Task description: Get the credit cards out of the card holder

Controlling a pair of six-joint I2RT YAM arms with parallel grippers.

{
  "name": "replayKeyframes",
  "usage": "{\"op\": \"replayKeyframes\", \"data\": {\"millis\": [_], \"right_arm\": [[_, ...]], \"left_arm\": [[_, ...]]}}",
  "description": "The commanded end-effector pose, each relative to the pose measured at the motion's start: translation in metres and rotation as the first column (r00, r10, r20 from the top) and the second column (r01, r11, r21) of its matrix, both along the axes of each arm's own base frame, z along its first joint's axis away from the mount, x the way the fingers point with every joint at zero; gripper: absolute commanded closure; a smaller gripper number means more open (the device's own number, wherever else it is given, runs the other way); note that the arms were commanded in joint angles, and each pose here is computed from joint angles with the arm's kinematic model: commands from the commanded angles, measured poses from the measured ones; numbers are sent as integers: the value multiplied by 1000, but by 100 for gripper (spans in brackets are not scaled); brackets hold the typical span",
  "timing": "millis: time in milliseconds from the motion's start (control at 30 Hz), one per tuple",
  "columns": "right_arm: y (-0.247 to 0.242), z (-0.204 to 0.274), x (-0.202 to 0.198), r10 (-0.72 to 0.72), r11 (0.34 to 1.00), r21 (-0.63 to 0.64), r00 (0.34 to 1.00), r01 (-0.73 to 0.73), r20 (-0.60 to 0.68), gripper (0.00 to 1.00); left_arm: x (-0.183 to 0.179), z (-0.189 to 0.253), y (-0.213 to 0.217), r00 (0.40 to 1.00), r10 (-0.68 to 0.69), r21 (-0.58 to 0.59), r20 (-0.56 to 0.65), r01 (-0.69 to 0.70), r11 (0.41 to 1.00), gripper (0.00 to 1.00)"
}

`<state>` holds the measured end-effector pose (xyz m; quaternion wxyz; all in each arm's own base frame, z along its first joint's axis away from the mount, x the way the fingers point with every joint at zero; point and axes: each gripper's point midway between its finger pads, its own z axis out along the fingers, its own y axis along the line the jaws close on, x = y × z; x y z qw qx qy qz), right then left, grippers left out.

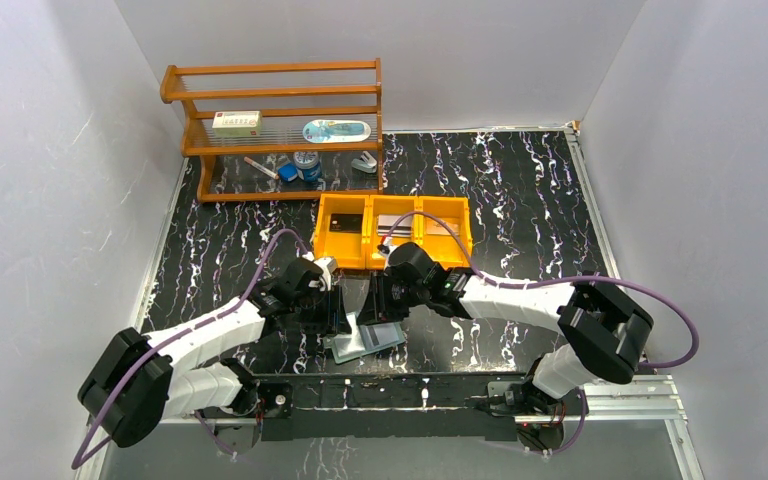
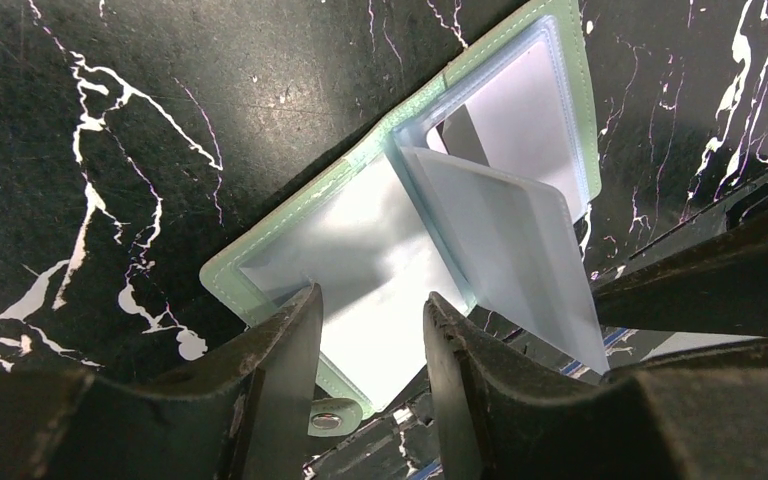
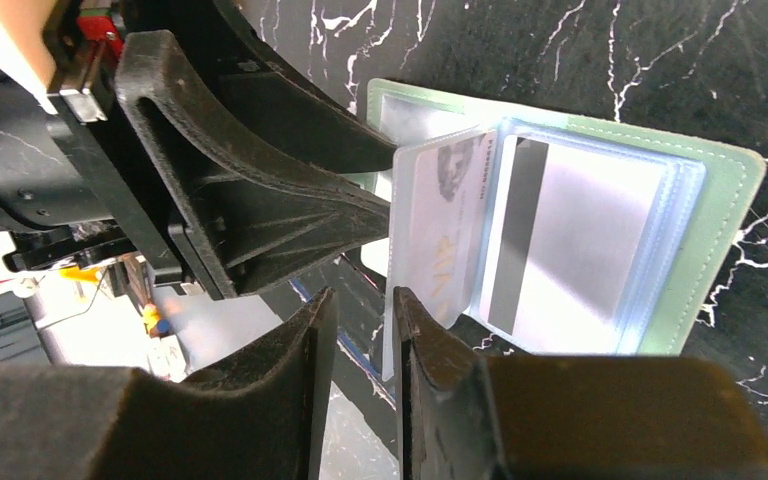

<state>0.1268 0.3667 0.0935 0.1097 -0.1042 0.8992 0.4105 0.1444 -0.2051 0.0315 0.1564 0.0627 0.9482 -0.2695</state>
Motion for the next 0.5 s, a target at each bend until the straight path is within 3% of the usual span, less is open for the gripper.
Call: {"op": "replayKeyframes", "data": {"millis": [0,467], "right_arm": [[12,14,-3,33,997,73,999,-34,14,62],[30,1,-21,148,982,130,987,-138,-70,55]], "left_arm": [[-3,1,4,1000,4,7,7,-4,1000,60],[10,10,22,988,135,50,79,-139,989,66]]}}
